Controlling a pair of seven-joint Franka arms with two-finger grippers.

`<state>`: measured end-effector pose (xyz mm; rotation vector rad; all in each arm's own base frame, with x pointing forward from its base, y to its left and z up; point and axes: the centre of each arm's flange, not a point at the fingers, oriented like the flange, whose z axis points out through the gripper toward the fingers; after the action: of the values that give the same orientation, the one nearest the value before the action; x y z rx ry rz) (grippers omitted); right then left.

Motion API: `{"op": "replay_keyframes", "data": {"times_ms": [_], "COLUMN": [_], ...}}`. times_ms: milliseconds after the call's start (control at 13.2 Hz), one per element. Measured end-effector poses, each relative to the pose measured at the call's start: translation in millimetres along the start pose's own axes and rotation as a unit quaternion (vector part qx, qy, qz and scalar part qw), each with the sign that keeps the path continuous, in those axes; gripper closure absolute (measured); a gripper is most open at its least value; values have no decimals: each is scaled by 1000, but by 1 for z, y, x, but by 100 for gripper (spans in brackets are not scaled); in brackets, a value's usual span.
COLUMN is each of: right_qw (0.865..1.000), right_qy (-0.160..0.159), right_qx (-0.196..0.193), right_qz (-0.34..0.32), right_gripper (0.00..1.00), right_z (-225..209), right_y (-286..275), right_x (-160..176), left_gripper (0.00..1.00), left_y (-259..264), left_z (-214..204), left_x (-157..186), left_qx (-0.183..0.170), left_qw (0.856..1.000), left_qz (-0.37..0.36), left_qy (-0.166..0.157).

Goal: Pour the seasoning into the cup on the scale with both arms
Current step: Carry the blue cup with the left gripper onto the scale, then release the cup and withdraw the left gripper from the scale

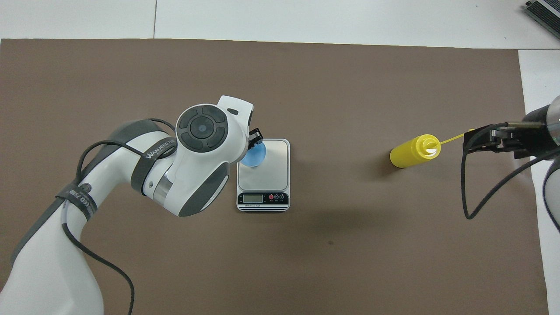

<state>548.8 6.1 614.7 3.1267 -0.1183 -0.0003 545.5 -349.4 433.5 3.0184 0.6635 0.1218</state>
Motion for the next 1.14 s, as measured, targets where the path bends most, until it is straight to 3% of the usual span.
{"op": "replay_keyframes", "data": {"times_ms": [227, 455, 682, 985, 1137], "right_qw": [998, 987, 969, 940, 924], "right_qy": [22, 61, 103, 156, 181], "right_qx": [19, 45, 86, 148, 175], "right_qz": [-56, -139, -208, -264, -287], "right_gripper": [0, 0, 0, 0, 0], "right_z": [23, 50, 82, 121, 142], "right_y": [23, 33, 56, 93, 105], "right_x": [-1, -10, -22, -28, -28], "left_gripper": [18, 18, 18, 16, 15], "left_y": [-6, -43, -101, -219, -260], "left_z": [-73, -94, -116, -179, -184], "left_x": [32, 71, 123, 177, 187], "left_qx": [12, 50, 47, 32, 31], "left_qw": [1000, 998, 994, 986, 982], "left_qz": [-23, 33, 79, 153, 175], "left_qy": [-5, -26, -60, -55, -59]}}
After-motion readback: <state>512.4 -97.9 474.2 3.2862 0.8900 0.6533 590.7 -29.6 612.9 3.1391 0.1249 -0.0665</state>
